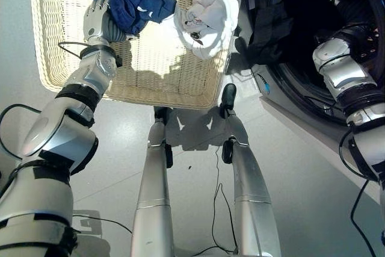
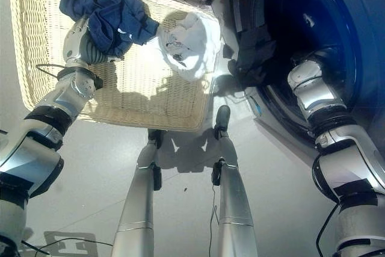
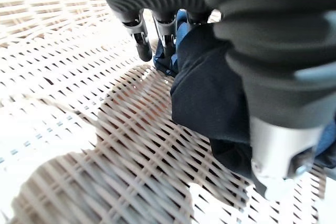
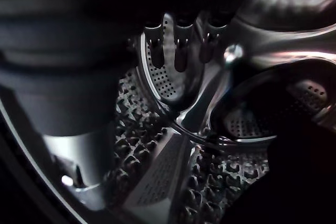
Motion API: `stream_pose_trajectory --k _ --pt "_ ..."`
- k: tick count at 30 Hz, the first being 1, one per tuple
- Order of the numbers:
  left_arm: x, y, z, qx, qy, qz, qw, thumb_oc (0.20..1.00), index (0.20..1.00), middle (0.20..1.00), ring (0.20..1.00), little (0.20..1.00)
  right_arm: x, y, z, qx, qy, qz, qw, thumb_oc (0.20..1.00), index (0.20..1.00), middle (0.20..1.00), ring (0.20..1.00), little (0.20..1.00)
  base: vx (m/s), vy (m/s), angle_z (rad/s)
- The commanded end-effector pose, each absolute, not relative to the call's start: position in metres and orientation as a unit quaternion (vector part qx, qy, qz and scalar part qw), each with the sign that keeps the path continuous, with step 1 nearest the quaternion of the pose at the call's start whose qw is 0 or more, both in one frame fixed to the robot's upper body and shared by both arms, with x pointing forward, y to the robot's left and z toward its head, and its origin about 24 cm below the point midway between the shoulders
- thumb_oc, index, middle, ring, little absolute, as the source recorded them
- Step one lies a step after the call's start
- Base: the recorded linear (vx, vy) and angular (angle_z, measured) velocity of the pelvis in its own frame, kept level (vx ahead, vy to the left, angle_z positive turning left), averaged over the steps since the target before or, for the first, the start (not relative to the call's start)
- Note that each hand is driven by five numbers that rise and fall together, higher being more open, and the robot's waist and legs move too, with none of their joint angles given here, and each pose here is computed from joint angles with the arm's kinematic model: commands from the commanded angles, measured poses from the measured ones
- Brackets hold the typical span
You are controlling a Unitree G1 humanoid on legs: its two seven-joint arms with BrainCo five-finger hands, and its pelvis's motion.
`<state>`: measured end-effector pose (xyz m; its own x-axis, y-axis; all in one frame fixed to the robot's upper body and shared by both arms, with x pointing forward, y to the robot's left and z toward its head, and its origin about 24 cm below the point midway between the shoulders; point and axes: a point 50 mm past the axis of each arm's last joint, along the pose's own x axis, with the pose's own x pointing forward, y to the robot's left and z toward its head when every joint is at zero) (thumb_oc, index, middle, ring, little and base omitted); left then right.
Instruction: Put the clothes into the washing machine.
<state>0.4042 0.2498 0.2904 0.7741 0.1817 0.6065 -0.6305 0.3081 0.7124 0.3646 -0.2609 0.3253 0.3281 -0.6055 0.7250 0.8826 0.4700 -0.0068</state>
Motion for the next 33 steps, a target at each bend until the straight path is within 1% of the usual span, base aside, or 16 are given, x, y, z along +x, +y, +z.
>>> stream_pose_trajectory --k 1,4,9,14,18,24,25,26,29,33 --pt "0.400 0.253 0.296 0.489 -0.250 0.296 0.782 1.000 1.000 1.000 1.000 1.000 0.360 -0.264 0.322 -0.210 -0.350 -0.484 0.774 1.000 1.000 1.000 1.000 1.000 0.00 -0.009 -0.03" --pt "0.396 0.240 0.311 0.438 -0.321 0.311 0.780 1.000 1.000 1.000 1.000 1.000 0.361 -0.259 0.313 -0.215 -0.344 -0.479 0.779 1.000 1.000 1.000 1.000 1.000 0.00 -0.029 -0.03" --pt "0.392 0.223 0.318 0.392 -0.376 0.317 0.778 1.000 1.000 1.000 1.000 1.000 0.365 -0.252 0.295 -0.208 -0.318 -0.472 0.795 1.000 1.000 1.000 1.000 1.000 0.00 -0.031 -0.02" --pt "0.392 0.214 0.321 0.387 -0.394 0.326 0.767 1.000 1.000 1.000 1.000 1.000 0.369 -0.245 0.285 -0.198 -0.303 -0.463 0.809 1.000 1.000 1.000 1.000 1.000 0.00 0.000 0.00" --pt "0.392 0.210 0.327 0.398 -0.395 0.327 0.760 1.000 1.000 1.000 1.000 1.000 0.369 -0.241 0.287 -0.191 -0.306 -0.459 0.812 1.000 1.000 1.000 1.000 1.000 0.00 0.000 0.00" --pt "0.399 0.204 0.324 0.465 -0.365 0.308 0.745 1.000 1.000 1.000 1.000 1.000 0.370 -0.232 0.286 -0.186 -0.314 -0.451 0.815 1.000 1.000 1.000 1.000 1.000 0.00 -0.008 -0.03" --pt "0.402 0.204 0.319 0.487 -0.348 0.303 0.742 0.504 0.504 0.504 0.504 0.504 0.370 -0.229 0.285 -0.186 -0.314 -0.449 0.816 1.000 1.000 1.000 1.000 1.000 0.00 0.000 0.00" --pt "0.402 0.203 0.320 0.496 -0.345 0.300 0.738 0.200 0.200 0.200 0.200 0.200 0.370 -0.228 0.287 -0.184 -0.318 -0.449 0.815 1.000 1.000 1.000 1.000 1.000 0.00 0.000 0.00" --pt "0.405 0.208 0.314 0.515 -0.314 0.293 0.742 0.200 0.200 0.200 0.200 0.200 0.369 -0.227 0.289 -0.188 -0.325 -0.444 0.813 1.000 1.000 1.000 1.000 1.000 0.00 0.000 0.00" --pt "0.406 0.210 0.313 0.517 -0.301 0.294 0.745 0.200 0.200 0.200 0.200 0.200 0.369 -0.226 0.290 -0.188 -0.330 -0.444 0.812 1.000 1.000 1.000 1.000 1.000 0.00 0.000 0.00"
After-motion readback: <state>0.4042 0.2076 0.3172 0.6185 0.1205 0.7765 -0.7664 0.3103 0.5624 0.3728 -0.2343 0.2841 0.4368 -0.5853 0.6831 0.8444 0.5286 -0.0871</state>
